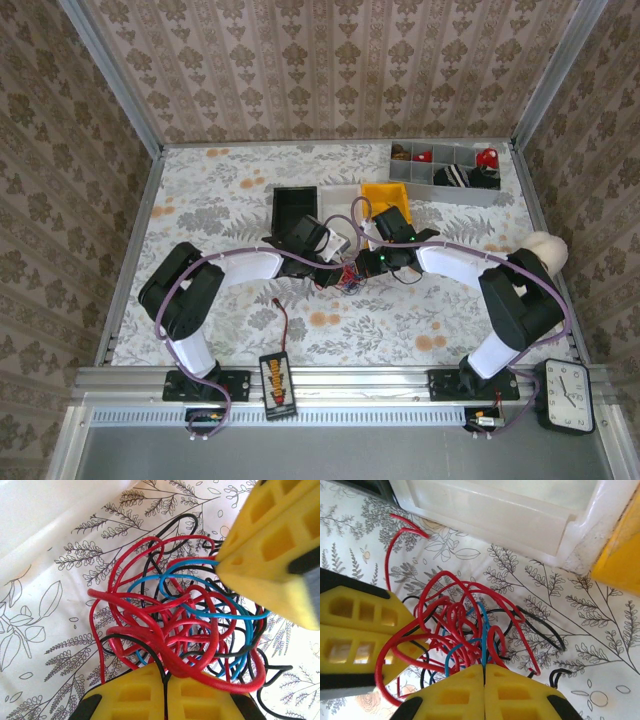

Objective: Untangle the cables

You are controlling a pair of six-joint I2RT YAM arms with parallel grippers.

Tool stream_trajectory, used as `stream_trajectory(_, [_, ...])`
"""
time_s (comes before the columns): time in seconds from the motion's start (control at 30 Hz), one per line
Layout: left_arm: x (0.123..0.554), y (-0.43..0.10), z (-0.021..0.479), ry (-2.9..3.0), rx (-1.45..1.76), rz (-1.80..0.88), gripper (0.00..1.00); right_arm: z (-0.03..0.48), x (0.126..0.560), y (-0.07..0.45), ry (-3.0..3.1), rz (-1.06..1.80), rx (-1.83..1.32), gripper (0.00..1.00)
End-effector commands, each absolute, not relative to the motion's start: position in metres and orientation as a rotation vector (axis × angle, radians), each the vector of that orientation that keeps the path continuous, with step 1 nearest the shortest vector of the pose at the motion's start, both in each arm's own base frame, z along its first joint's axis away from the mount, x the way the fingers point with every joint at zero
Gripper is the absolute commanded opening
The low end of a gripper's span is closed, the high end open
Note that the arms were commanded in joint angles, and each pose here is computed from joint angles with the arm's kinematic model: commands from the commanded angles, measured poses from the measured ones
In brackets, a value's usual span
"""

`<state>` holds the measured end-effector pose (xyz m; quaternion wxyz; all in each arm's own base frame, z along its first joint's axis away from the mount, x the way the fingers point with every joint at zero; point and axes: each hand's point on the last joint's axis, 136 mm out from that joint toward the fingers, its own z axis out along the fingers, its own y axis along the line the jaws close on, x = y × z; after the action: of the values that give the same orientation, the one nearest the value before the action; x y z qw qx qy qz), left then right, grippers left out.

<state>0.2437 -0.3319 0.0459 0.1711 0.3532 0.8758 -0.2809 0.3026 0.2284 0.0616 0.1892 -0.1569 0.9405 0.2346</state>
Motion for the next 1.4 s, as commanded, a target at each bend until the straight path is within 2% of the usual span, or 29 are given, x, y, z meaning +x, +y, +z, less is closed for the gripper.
stream_trajectory(0.0, [0.241, -0.330, 0.044, 2.498, 1.027, -0.776, 0.00, 0.075, 0.298, 0.219, 2.632, 0.647, -0.409, 0.05])
stream_trajectory(0.27, [0.241, -0.327, 0.039, 2.521, 1.020, -0.772, 0.00, 0.118, 0.312, 0.212, 2.514, 0.704, -0.321, 0.02])
stream_trajectory(0.4, [0.241, -0.324, 0.039, 2.524, 1.012, -0.776, 0.00, 0.146, 0.329, 0.192, 2.428, 0.671, -0.208, 0.00])
stream_trajectory(0.73, [0.241, -0.320, 0.037, 2.534, 1.006, -0.785, 0.00, 0.241, 0.366, 0.096, 2.121, 0.475, 0.168, 0.00])
stream_trajectory(1.03, [0.242, -0.315, 0.035, 2.538, 0.983, -0.803, 0.00, 0.298, 0.357, 0.003, 1.923, 0.273, 0.424, 0.00])
stream_trajectory(1.37, [0.241, -0.296, 0.028, 2.570, 0.973, -0.748, 0.00, 0.332, 0.340, -0.066, 1.785, 0.204, 0.592, 0.00])
